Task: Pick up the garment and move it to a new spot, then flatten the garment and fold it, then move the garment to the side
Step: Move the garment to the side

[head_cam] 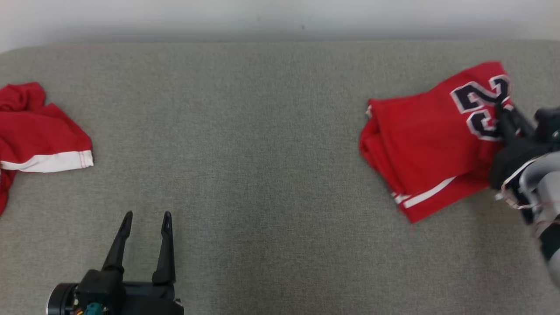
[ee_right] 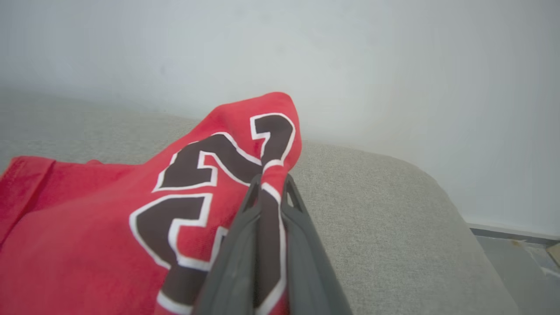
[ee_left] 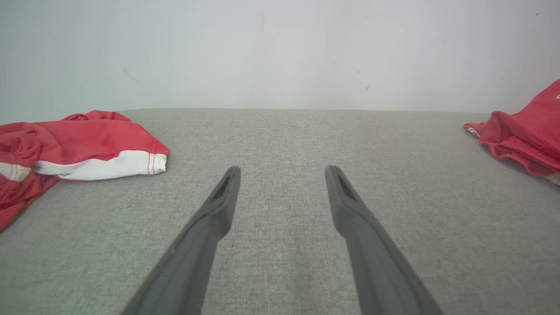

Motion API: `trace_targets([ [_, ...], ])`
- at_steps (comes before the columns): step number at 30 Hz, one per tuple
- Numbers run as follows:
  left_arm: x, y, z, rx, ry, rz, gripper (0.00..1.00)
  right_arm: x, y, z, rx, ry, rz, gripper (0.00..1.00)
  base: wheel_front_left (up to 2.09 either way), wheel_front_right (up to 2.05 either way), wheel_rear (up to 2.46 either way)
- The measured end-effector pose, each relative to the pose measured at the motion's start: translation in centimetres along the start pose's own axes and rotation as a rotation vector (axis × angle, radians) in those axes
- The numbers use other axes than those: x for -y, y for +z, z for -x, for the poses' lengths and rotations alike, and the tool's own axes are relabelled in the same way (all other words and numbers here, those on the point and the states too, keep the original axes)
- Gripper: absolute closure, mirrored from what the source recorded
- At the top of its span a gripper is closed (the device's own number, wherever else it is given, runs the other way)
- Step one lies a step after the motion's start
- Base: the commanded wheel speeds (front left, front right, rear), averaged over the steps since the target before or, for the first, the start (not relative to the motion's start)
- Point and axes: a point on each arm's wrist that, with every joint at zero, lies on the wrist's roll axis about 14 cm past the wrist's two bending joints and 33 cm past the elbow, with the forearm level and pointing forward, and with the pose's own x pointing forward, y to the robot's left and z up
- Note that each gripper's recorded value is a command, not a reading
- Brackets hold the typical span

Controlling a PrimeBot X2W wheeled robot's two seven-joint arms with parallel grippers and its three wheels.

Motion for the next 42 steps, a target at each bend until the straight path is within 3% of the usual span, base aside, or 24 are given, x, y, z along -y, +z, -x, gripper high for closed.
trace_targets([
  [9,1.1,-1.0,-3.0,-0.005,-0.051,-0.016,0.0,7.0,1.2,-2.3,-0.051,-0.08,0.203,1.0,0.0,0.0,0.0],
  [20,0.7,-2.1,-5.7,-0.003,-0.066,-0.034,0.0,14.5,1.3,-3.1,-0.141,-0.199,0.332,1.0,0.0,0.0,0.0],
  [39,1.2,-3.4,-6.7,-0.017,-0.077,-0.033,0.0,17.4,-0.8,-2.7,-0.236,-0.246,0.37,1.0,0.0,0.0,0.0],
  [40,1.2,-3.4,-6.7,-0.017,-0.076,-0.033,0.0,17.4,-0.8,-2.8,-0.238,-0.246,0.37,0.84,0.0,0.0,0.0],
  [41,1.1,-3.4,-6.7,-0.018,-0.075,-0.035,0.0,17.4,-0.9,-2.7,-0.241,-0.248,0.369,0.55,0.0,0.0,0.0],
  [42,1.0,-3.4,-6.7,-0.019,-0.073,-0.038,0.0,17.5,-0.9,-2.7,-0.241,-0.249,0.371,0.0,0.0,0.0,0.0],
])
